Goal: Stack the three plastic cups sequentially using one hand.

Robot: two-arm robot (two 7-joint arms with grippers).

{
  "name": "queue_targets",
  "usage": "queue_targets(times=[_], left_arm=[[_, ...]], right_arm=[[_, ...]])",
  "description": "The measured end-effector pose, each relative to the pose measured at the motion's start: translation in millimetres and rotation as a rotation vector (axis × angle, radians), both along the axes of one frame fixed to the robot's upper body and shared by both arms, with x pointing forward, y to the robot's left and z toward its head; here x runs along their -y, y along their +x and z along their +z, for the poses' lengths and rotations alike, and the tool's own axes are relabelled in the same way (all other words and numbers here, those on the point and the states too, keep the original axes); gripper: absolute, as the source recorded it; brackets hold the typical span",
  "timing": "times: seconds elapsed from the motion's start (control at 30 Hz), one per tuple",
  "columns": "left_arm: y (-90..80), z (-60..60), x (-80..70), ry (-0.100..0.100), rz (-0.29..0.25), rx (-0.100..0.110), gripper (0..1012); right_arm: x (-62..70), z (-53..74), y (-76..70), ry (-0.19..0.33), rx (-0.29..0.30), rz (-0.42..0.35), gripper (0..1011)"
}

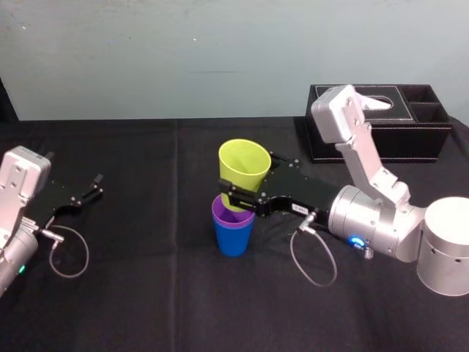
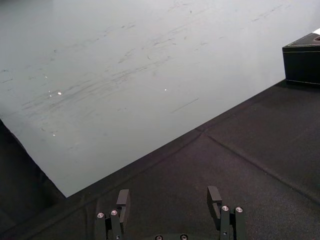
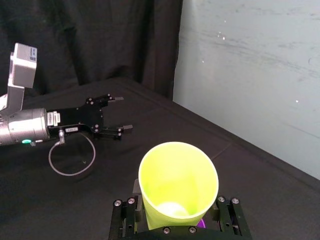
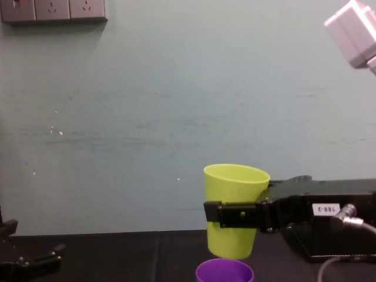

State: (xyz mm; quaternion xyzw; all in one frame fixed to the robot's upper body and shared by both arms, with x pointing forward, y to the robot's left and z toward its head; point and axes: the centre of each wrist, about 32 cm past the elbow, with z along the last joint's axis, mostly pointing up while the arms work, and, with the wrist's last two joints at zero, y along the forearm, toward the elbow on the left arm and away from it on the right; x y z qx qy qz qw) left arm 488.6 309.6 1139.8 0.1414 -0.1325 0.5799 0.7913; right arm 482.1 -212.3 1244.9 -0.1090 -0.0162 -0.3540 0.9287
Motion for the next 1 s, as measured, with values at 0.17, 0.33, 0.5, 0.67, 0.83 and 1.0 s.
queue_targets(times=[0.17, 0.33, 0.5, 0.67, 0.83, 1.0], left_arm=[[0.0, 0.0, 0.0, 0.0, 0.0, 0.0, 1010], [0.0, 0.0, 0.0, 0.0, 0.0, 0.0, 1010], [0.0, 0.0, 0.0, 0.0, 0.0, 0.0, 1010], [0.0, 0.0, 0.0, 0.0, 0.0, 0.0, 1010], [0.0, 0.0, 0.0, 0.0, 0.0, 0.0, 1010], [0.0, 0.0, 0.0, 0.0, 0.0, 0.0, 1010]], right_arm=[[-1.9, -5.0, 1.8, -0.011, -0.008, -0.002, 733], [-2.6, -10.7, 4.4, -0.018, -0.019, -0.005, 733], [-3.5, -13.8, 6.2, -0.021, -0.025, -0.006, 734], [-4.0, -15.6, 6.9, -0.023, -0.026, -0.007, 733], [-4.6, -18.6, 8.7, -0.031, -0.025, -0.012, 734], [-4.9, -20.9, 10.6, -0.033, -0.027, -0.017, 733]])
